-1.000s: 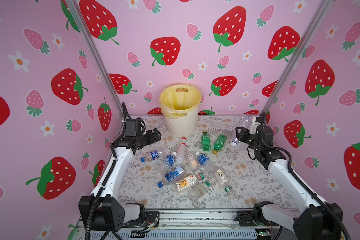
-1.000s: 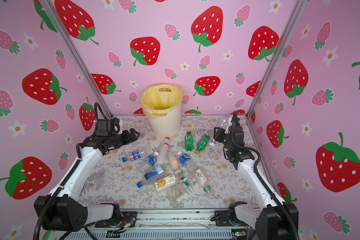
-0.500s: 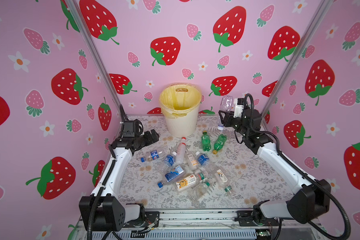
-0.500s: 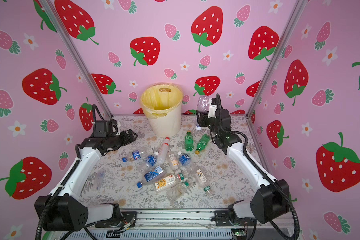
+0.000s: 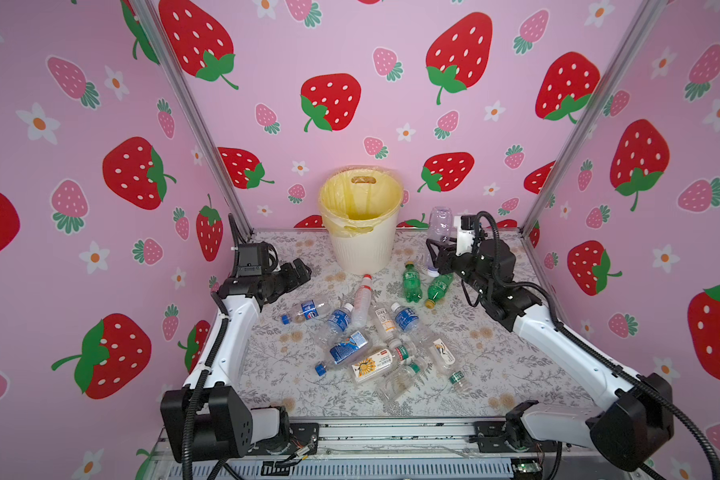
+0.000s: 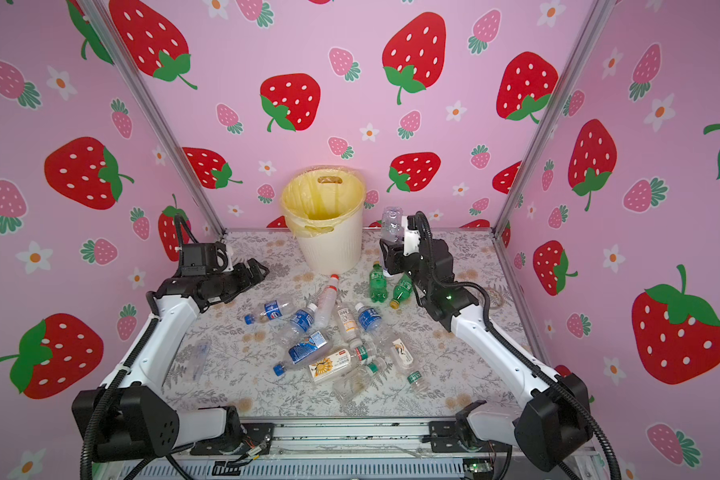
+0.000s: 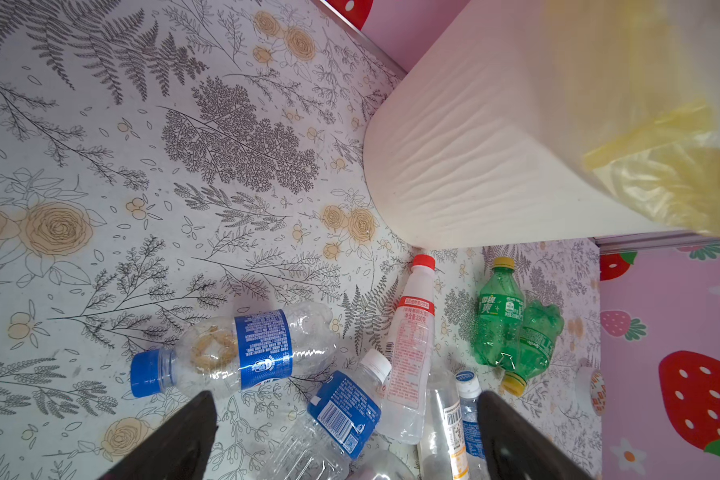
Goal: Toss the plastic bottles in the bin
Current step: 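Lift the clear bottle with the right gripper and carry it over the bin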
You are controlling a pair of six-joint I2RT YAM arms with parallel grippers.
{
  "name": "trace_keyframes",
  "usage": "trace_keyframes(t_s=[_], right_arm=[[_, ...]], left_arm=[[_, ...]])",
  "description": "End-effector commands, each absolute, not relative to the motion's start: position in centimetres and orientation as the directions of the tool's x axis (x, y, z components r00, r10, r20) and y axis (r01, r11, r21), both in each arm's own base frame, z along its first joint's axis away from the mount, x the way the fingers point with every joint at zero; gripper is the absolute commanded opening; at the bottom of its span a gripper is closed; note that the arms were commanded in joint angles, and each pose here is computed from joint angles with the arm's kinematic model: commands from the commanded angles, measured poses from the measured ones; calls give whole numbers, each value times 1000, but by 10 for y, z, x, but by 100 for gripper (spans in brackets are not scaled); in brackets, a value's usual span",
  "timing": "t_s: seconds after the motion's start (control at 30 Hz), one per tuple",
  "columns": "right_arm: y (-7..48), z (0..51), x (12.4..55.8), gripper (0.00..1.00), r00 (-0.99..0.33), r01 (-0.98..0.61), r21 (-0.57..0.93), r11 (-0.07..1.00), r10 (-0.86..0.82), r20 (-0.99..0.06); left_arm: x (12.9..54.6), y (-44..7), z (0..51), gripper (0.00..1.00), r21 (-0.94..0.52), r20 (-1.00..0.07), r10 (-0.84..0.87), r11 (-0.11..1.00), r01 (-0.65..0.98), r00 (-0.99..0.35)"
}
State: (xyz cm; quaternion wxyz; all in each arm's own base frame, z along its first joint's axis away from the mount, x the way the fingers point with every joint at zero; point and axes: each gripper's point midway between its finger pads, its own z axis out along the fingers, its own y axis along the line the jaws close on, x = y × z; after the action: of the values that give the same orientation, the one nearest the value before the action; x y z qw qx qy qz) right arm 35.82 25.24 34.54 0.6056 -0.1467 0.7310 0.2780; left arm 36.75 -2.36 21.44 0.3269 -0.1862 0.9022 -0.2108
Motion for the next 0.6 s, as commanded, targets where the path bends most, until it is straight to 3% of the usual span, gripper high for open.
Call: trace_keyframes(t_s=[0.0,0.17,0.33,0.47,0.5,0.57], right_arm=[[263,385,363,50,-116,-568,189,801,149,-982],[300,433,393,49,-52,-602,169,781,173,-984],[367,466,461,50,-18,-639,145,755,174,-985],[406,479,512,86,11,-650,132,749,182,-983],[409,482,515,100,27,-657,132,743,198,-980],[408,482,517,99,20,-656,147,741,212,-977]], left_arm=[[370,-24,214,99,-526,-500,-486,828,-195,-717],[369,-19,215,99,-522,-507,-493,828,-204,-707],[369,-15,214,99,-519,-506,-501,827,-215,-702],[370,-10,210,99,-521,-499,-515,821,-234,-697],[370,-10,208,99,-522,-494,-519,819,-239,-698],[370,-8,209,99,-522,-497,-522,818,-241,-693]])
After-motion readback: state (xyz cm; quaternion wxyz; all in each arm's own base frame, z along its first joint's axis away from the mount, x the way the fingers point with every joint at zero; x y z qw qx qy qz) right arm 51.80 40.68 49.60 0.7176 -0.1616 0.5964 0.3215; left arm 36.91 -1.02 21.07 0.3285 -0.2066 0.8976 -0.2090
